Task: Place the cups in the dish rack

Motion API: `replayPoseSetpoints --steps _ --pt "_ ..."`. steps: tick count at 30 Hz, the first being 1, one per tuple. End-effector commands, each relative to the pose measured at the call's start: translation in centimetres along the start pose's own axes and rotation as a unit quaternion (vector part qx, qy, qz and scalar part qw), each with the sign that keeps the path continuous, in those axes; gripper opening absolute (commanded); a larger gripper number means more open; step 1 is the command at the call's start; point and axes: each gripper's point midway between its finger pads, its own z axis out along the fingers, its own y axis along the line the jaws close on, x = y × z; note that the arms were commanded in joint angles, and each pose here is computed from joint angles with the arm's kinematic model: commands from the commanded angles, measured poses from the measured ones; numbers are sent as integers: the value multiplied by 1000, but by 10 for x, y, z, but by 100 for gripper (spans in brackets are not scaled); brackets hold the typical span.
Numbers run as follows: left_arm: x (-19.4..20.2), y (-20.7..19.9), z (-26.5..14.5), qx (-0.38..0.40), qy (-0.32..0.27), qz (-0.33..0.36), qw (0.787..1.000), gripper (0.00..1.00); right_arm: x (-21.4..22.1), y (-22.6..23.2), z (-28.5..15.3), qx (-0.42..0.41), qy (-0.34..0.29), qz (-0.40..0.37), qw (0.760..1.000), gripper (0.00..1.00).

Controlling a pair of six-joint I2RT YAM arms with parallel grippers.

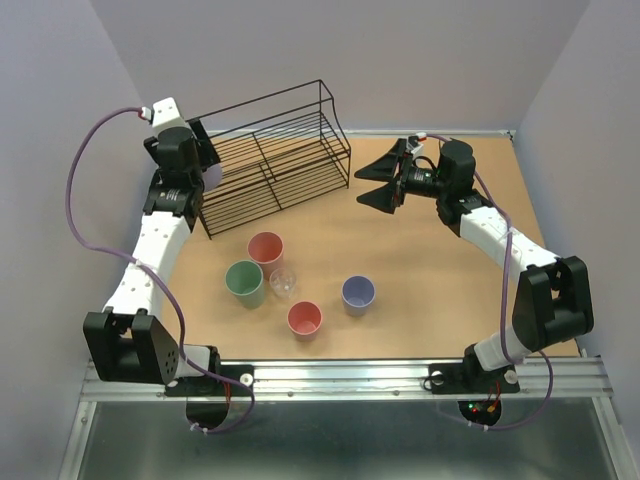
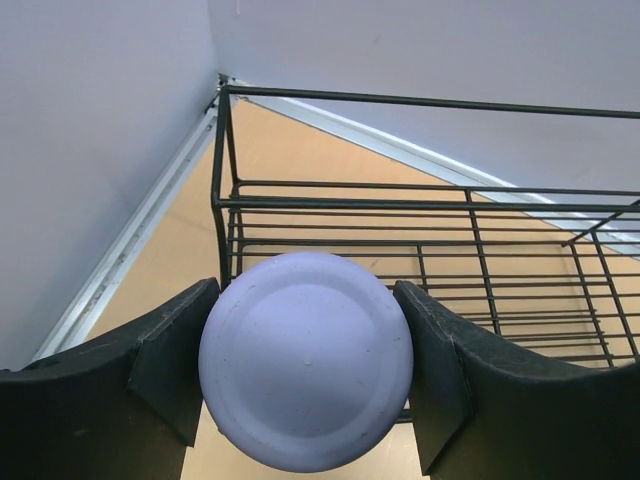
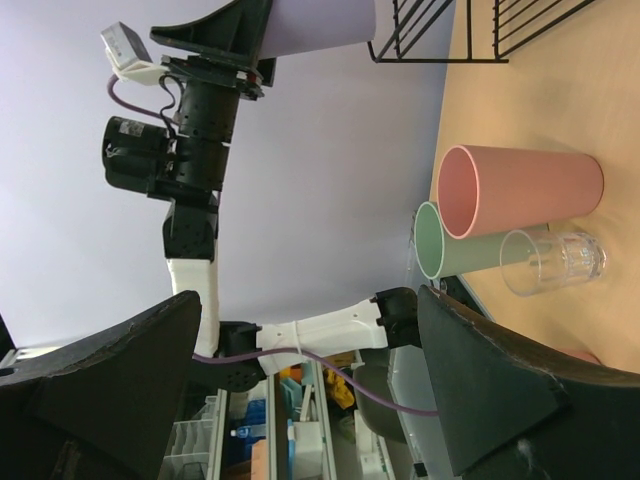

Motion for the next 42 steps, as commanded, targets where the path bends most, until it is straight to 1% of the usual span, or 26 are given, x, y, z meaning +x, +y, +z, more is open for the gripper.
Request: replayPoseSetpoints --steps 1,4,10,13,21,24,25,26,29,31,32,34,35,37,38,40,41,42 --pt "-15 -14 4 37 -44 -25 998 0 3 15 2 -17 11 -31 999 93" --pt "-14 -16 7 40 -43 -23 998 0 4 15 2 -16 13 -29 999 93" --pt "-6 0 14 -6 -33 -8 999 0 5 16 2 -18 14 -32 999 93" --pt "-2 4 16 -13 -26 5 1000 0 4 17 2 -18 13 -32 999 93" --pt "24 10 18 -22 5 21 1000 0 3 16 3 -17 14 -31 999 93" --pt "35 9 20 -19 27 30 999 0 3 16 3 -17 14 -30 999 93" --pt "31 8 22 -16 25 27 999 0 4 16 2 -17 14 -31 999 93" --pt "43 11 21 -22 49 38 998 0 3 15 2 -17 14 -30 999 93" --pt "44 16 22 -36 58 40 997 1 4 15 3 -17 15 -29 999 93" --pt "43 13 24 -25 63 42 997 3 3 14 3 -16 14 -26 999 93" --pt "50 15 25 -28 81 49 995 5 4 14 3 -16 15 -27 999 93" --pt "42 12 26 -23 87 50 995 9 4 14 3 -16 14 -26 999 93" --pt "51 14 26 -28 108 57 992 14 4 14 2 -16 14 -26 999 93" --pt "45 12 26 -25 112 56 992 25 5 13 2 -15 15 -25 999 93" --pt "48 14 25 -27 122 58 990 35 4 13 2 -15 15 -24 1000 93" --pt "46 13 25 -19 127 55 990 46 4 12 3 -14 15 -24 1000 93" --pt "47 14 24 -20 133 54 990 56 4 12 3 -14 15 -24 1000 94" --pt "46 15 23 -20 134 52 989 60 4 12 2 -14 15 -23 1000 93"
